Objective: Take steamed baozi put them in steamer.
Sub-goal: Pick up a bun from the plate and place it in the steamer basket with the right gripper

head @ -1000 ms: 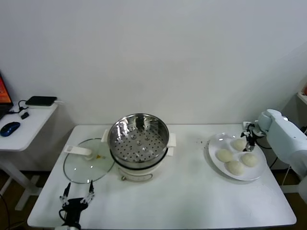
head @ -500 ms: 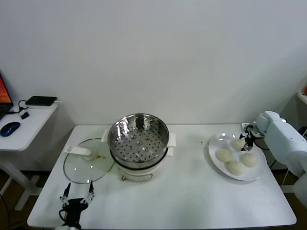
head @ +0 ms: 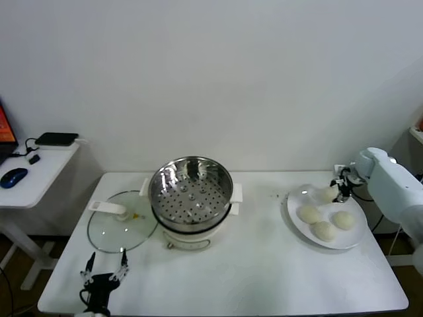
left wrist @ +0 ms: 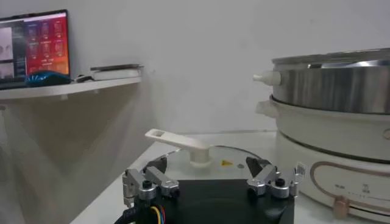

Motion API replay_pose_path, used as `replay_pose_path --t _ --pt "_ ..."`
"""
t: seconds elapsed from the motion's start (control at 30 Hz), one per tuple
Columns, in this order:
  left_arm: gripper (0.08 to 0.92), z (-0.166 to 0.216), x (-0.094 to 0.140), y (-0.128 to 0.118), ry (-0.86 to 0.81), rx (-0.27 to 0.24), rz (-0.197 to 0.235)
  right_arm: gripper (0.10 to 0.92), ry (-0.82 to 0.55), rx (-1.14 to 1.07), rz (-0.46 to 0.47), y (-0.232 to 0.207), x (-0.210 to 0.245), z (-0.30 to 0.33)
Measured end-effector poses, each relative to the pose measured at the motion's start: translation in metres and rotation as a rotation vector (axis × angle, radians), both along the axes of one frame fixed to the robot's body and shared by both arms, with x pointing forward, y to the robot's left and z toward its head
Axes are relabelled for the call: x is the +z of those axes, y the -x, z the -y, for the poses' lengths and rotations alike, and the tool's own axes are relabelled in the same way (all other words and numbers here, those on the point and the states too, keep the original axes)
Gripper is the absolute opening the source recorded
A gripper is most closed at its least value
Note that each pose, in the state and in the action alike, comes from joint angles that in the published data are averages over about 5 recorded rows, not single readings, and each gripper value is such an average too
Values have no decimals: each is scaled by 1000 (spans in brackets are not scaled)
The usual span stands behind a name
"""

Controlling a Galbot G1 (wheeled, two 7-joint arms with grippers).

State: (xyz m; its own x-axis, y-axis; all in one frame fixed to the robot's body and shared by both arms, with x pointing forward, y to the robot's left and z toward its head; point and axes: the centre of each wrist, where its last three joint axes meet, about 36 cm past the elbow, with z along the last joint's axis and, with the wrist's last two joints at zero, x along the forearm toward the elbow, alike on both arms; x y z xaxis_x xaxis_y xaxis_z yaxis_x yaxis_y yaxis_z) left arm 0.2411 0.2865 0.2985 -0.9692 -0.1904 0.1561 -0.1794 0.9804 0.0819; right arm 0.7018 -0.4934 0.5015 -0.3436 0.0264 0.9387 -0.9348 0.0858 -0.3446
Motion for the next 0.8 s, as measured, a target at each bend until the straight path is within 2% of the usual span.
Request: replay_pose_path --t 0.3,0.8 --pt "823 0 2 0 -1 8 6 670 -13 157 78 -7 70 -32" --pt "823 0 8 -2 14 19 25 670 -63 557 209 -18 183 -168"
